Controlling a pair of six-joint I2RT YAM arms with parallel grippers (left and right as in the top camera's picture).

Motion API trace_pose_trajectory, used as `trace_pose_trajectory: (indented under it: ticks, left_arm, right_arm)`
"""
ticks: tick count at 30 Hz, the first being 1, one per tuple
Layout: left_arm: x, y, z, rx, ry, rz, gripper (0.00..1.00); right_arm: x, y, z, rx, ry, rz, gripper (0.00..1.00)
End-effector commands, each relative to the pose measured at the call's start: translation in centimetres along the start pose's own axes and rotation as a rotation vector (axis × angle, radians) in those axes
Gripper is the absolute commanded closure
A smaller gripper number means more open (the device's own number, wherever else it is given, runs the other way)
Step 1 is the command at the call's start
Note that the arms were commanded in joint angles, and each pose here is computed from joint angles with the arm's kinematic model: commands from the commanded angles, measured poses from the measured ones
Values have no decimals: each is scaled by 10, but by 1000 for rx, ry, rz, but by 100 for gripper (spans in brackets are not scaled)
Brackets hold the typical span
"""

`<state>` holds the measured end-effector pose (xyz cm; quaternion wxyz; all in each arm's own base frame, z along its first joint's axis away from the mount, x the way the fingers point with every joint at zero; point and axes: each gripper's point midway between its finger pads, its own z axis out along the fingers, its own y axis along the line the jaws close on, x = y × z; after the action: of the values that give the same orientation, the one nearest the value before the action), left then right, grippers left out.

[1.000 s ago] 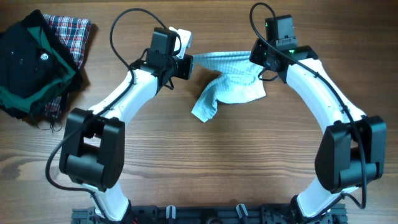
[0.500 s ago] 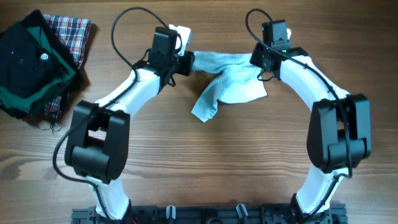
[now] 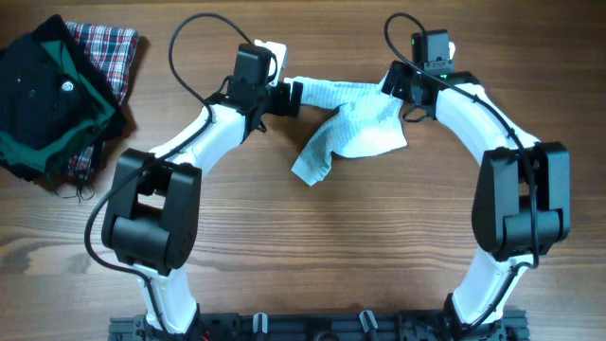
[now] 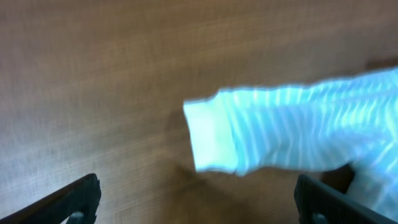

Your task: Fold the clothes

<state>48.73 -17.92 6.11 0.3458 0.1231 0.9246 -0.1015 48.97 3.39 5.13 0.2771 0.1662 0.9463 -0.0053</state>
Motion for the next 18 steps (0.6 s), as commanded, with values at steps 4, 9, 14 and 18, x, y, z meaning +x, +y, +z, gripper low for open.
trace_pose_trajectory:
  ticks: [4,9,14,18]
  left_arm:
    - [18,-19,-33,103,137,-89,3]
    - [56,-51,-62,254,331,-144,12]
    - [89,-65,-71,250,441,31,17]
    - [104,-59,-72,119,490,134,19]
  right_arm:
    - [-11,17,-70,-147,2,-62,1]
    - [-2,13,-105,-170,33,-111,1]
    - [6,9,-108,-158,67,-114,0]
    - [8,11,-109,-170,76,-115,0]
